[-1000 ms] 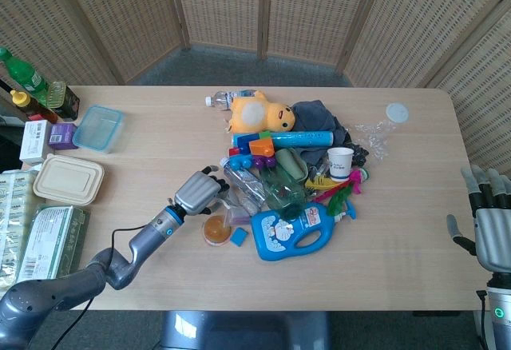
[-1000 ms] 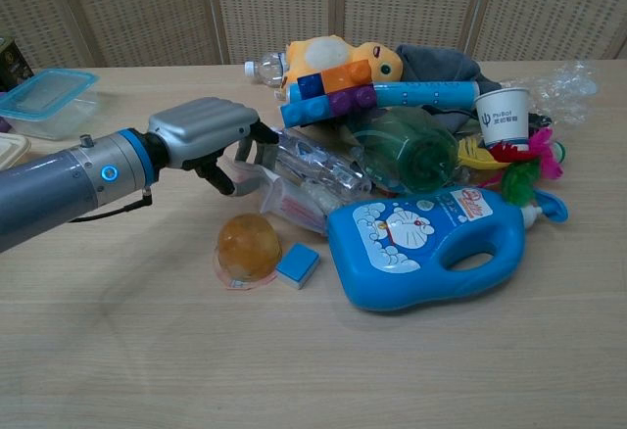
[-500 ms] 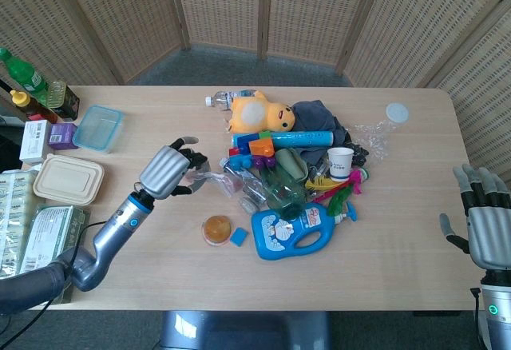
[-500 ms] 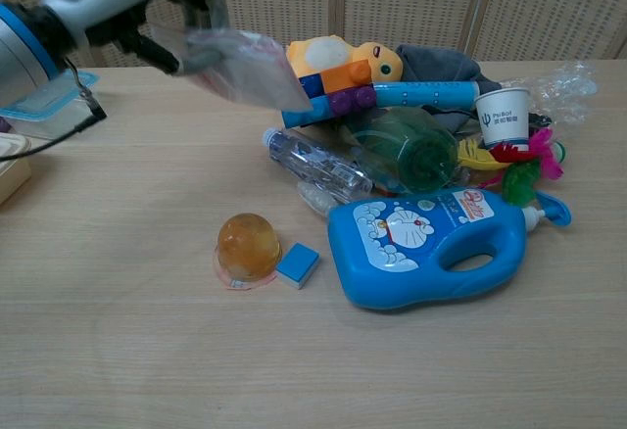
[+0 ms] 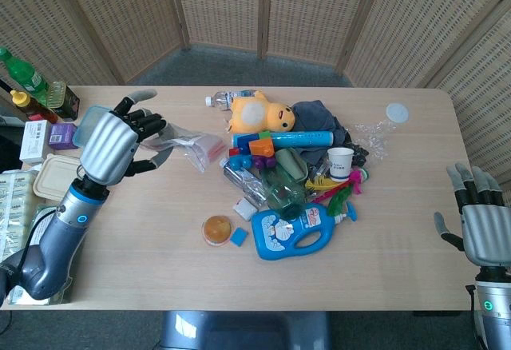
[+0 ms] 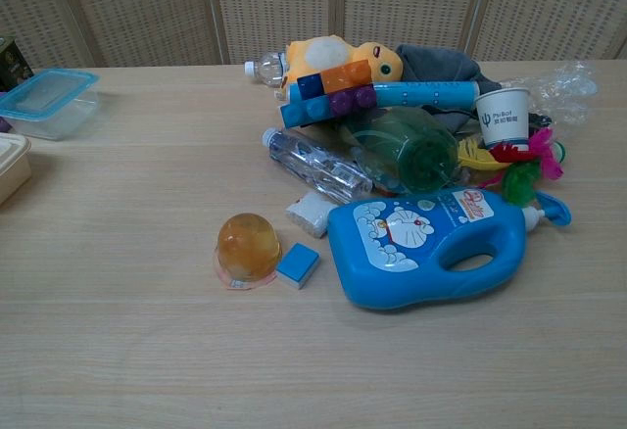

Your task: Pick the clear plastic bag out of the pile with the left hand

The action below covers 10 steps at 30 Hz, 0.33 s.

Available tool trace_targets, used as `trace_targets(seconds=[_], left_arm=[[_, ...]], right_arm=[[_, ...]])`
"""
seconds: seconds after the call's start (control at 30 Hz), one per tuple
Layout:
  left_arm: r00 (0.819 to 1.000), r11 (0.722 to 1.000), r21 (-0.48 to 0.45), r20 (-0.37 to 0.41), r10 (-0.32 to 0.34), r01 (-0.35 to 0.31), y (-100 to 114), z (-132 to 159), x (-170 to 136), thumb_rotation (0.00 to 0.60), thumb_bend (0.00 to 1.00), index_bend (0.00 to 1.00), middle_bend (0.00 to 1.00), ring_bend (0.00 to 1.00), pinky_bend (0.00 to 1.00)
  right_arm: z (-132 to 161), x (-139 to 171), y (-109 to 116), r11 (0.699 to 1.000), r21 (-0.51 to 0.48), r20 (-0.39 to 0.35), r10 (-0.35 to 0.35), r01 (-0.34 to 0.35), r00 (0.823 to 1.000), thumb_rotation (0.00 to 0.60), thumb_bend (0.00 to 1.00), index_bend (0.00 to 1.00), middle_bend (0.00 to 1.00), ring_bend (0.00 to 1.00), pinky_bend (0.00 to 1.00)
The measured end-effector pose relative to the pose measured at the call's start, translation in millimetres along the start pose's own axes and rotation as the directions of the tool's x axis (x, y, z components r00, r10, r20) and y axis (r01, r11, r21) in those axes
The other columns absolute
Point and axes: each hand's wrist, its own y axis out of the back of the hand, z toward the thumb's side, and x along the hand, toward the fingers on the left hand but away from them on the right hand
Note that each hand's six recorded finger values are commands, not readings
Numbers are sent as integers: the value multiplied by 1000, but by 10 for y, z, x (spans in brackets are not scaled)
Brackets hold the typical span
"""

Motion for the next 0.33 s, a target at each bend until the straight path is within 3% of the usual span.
trace_targets(seconds=[0.33], left_arm=[[1000, 1000, 5, -28, 1, -1, 56, -58, -8, 600, 463, 579, 624, 568, 220]], right_arm=[[15, -21, -5, 1000, 1, -4, 0, 0, 1000, 533, 399, 0, 0, 0, 0]])
